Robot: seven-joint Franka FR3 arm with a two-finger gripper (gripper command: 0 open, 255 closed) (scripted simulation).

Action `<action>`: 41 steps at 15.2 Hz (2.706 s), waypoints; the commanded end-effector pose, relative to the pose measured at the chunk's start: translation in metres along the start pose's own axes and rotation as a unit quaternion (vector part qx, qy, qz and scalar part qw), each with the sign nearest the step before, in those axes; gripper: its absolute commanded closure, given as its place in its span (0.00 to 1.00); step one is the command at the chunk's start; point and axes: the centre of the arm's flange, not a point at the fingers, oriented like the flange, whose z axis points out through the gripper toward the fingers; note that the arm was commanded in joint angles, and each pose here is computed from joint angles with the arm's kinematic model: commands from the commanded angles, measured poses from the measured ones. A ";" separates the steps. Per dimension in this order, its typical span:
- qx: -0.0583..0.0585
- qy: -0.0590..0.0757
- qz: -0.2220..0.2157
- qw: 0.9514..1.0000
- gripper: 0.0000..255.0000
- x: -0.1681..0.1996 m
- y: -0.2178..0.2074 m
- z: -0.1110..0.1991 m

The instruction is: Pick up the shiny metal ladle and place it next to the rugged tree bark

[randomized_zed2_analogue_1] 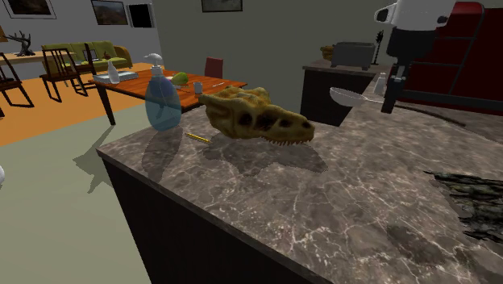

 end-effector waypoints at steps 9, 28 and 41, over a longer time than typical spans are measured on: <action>0.000 0.000 -0.001 1.000 1.00 -0.041 0.013 0.037; 0.000 0.000 -0.001 1.000 1.00 -0.043 0.002 0.137; 0.000 0.000 -0.001 1.000 0.00 -0.044 0.000 0.158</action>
